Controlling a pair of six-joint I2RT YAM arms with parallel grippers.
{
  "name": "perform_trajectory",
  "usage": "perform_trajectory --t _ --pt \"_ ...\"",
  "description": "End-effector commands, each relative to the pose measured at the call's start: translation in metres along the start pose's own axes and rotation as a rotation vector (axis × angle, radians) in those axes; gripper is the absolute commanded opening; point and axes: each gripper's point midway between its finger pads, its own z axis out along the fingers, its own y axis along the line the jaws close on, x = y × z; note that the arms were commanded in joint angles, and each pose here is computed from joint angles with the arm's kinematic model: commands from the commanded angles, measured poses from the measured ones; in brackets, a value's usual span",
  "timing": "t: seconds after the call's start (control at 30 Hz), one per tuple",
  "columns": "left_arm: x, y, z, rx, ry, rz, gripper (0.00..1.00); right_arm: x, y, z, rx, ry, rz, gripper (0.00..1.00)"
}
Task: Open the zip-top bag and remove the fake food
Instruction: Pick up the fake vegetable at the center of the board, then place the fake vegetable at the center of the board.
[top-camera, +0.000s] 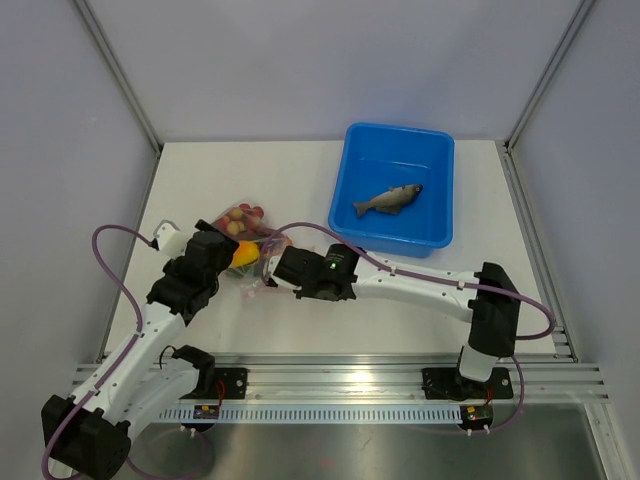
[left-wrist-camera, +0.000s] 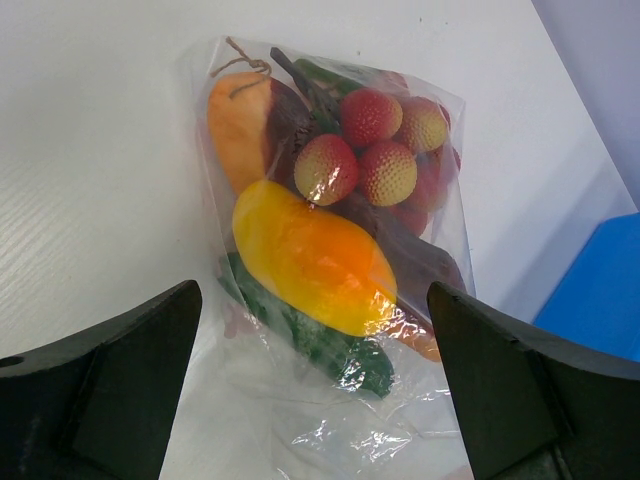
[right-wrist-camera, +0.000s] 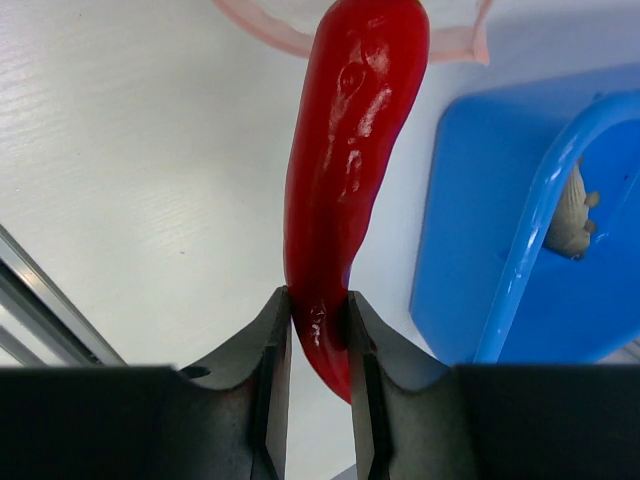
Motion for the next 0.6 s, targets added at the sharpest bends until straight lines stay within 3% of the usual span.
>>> perform_trajectory --t 0.0,0.13,0.4,0.57 --pt "-0.004 -0.007 -0.001 0.027 -0.016 -0.024 0.99 0.011 -0.013 -0.031 0.051 -0.028 0.097 0.02" --pt "-0.002 -0.009 -0.001 0.034 -0.007 -0.027 0.99 0.015 -0.04 -0.044 0.134 -0.092 0.208 0.05" --pt "0.004 -0.009 0.0 0.044 0.015 -0.042 0.99 0.026 -0.108 -0.045 0.239 -0.161 0.475 0.0" --pt "0.004 -0.008 -0.003 0.062 0.013 -0.07 0.99 0.045 -0.161 -0.038 0.397 -0.189 0.64 0.0"
